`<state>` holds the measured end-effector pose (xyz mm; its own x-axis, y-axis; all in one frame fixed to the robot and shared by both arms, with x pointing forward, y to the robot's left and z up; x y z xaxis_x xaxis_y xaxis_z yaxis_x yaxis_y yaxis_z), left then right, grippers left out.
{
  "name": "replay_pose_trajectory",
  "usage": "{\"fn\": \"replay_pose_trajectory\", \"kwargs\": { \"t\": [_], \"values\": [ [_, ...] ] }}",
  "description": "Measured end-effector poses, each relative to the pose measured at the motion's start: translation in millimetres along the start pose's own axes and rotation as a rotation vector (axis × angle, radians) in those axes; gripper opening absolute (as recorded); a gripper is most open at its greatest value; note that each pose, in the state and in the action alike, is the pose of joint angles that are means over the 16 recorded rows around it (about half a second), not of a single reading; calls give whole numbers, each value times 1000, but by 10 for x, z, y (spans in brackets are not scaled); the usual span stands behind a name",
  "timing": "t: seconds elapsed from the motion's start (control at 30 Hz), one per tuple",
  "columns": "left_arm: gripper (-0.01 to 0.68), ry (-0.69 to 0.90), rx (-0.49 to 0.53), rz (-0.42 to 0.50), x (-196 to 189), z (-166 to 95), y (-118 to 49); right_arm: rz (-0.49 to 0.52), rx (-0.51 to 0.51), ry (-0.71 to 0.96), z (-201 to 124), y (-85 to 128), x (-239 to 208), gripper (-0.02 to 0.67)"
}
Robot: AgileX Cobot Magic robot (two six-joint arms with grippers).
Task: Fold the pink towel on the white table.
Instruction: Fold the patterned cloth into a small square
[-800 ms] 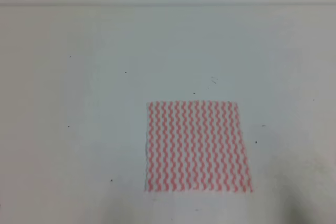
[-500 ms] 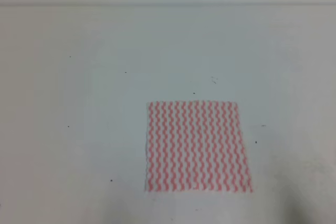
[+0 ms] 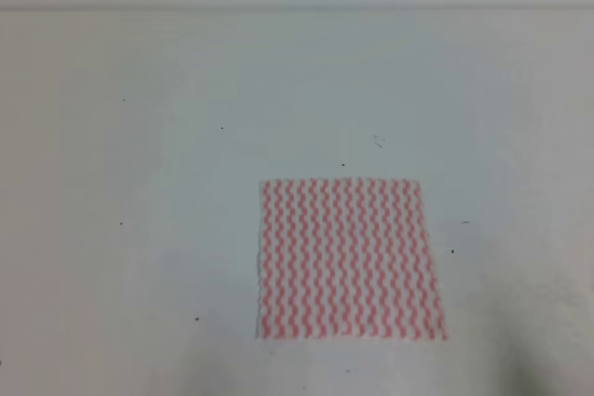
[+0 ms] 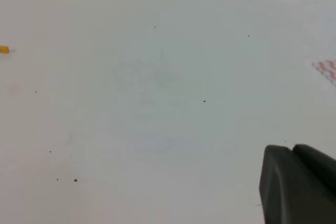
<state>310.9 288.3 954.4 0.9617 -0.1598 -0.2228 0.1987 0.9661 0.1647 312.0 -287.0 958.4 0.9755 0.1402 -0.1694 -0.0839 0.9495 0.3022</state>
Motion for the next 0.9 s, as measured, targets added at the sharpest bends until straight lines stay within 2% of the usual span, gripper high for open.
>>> {"fn": "replay_pose_trajectory", "kwargs": {
  "t": [0.3,0.47,0.67,0.9],
  "values": [
    [0,-15,-13,0,0,21,1,0,0,0,-9,-3,1,-2],
    [0,-57,-67,-5,-1,72,-2,0,0,0,0,0,0,-2],
    [0,-148,-228,-16,-9,173,2,17,45,-29,46,23,-1,-2],
    [0,-252,-469,-24,-31,274,37,71,246,-107,148,70,-10,-2]
  ]
}}
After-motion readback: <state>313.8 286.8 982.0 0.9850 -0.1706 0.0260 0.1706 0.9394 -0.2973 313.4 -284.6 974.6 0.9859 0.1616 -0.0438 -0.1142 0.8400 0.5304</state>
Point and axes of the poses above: a point on each arm's last joint axis where the gripper is mounted, x pointing out along that axis toward the gripper, y along the wrist's bending axis when the last joint is at zero, z = x × y, the point moved 2 cm from there along x, pointing out along that axis toward the gripper, and after that the axes turned 5 degrees about x, right-handed, at the moved point
